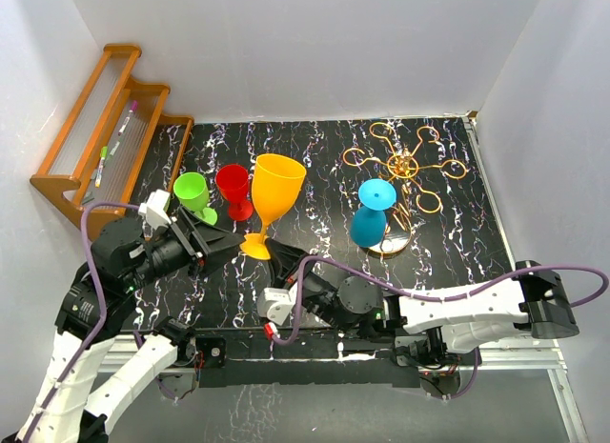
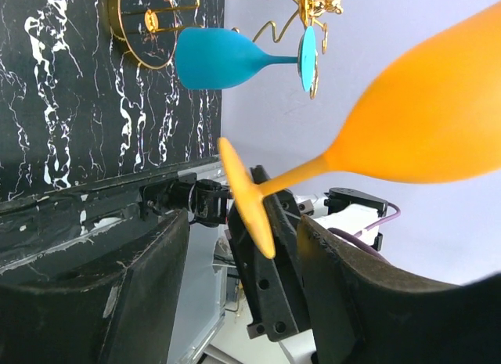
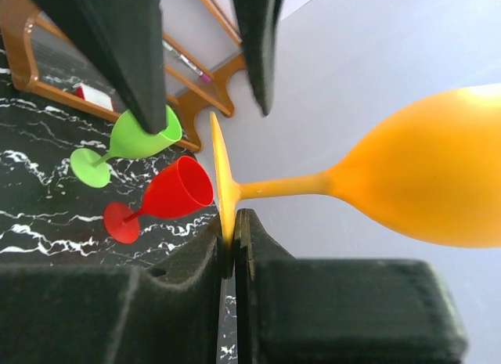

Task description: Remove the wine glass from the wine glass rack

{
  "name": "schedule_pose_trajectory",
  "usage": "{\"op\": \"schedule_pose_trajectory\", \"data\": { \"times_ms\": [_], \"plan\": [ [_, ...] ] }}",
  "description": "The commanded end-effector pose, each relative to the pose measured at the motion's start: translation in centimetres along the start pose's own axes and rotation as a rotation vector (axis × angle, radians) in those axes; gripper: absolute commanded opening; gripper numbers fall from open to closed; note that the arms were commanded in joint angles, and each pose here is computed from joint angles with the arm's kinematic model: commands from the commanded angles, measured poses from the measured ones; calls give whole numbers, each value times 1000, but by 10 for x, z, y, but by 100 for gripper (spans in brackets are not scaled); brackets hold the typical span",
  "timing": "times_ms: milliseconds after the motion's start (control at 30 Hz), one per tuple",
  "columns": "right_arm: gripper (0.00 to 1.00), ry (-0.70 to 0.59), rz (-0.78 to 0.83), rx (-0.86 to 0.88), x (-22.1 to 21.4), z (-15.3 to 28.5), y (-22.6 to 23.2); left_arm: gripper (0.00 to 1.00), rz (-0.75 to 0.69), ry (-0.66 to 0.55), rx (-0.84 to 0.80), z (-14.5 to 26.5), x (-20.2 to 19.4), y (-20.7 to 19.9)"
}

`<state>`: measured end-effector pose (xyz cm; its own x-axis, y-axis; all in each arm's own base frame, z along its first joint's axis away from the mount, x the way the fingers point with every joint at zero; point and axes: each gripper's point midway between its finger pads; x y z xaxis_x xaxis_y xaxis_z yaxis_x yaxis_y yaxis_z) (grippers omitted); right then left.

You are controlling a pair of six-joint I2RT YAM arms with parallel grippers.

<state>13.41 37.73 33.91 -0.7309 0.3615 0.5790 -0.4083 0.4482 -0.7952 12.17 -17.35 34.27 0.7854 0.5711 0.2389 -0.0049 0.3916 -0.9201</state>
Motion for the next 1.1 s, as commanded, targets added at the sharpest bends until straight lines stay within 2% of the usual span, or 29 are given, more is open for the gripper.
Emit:
{"op": "schedule_pose_trajectory", "data": {
  "times_ms": [0, 100, 233, 400, 500, 600, 733, 767, 933, 1067],
  "plan": [
    [8, -60, -52, -124, 21, -3, -31, 55, 11, 43, -53, -5, -5, -8],
    [8, -71, -50, -111, 24, -8, -26, 53, 17, 53, -58, -10, -5, -7],
    [8, -67, -41, -106, 25, -13, -19, 40, 24, 68, -89, -14, -7, -9],
    [8, -68, -45, -114, 26, -14, -18, 11, 15, 92, -119, -17, -11, -8],
    [8, -69, -47, -117, 26, -13, -19, 0, 12, 103, -131, -20, -13, -6],
    [15, -48, -55, -129, 23, -11, -22, 0, 1, 93, -128, -21, -12, -1],
    [42, 27, -96, -121, 9, -3, -25, 0, -33, -38, -97, -11, 3, 4],
    [45, 48, -113, -106, 5, 0, -24, 0, -42, -96, -95, -6, 10, 4],
    [54, 116, -274, -27, -6, 21, -22, 0, -57, -366, -122, 28, 41, 3],
    [57, 167, -435, -27, -10, 33, -35, 0, -47, -467, -177, 47, 49, 3]
  ]
}}
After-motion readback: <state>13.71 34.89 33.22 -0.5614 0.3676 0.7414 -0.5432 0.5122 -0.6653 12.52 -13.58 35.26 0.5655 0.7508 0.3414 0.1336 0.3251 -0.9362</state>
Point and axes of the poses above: each gripper's point midway between its finger pads, its own z axis back along the fingers, its own y axis along the line the jaws close on, x = y × z, and after that the axes turned 3 degrees about -z, right-handed
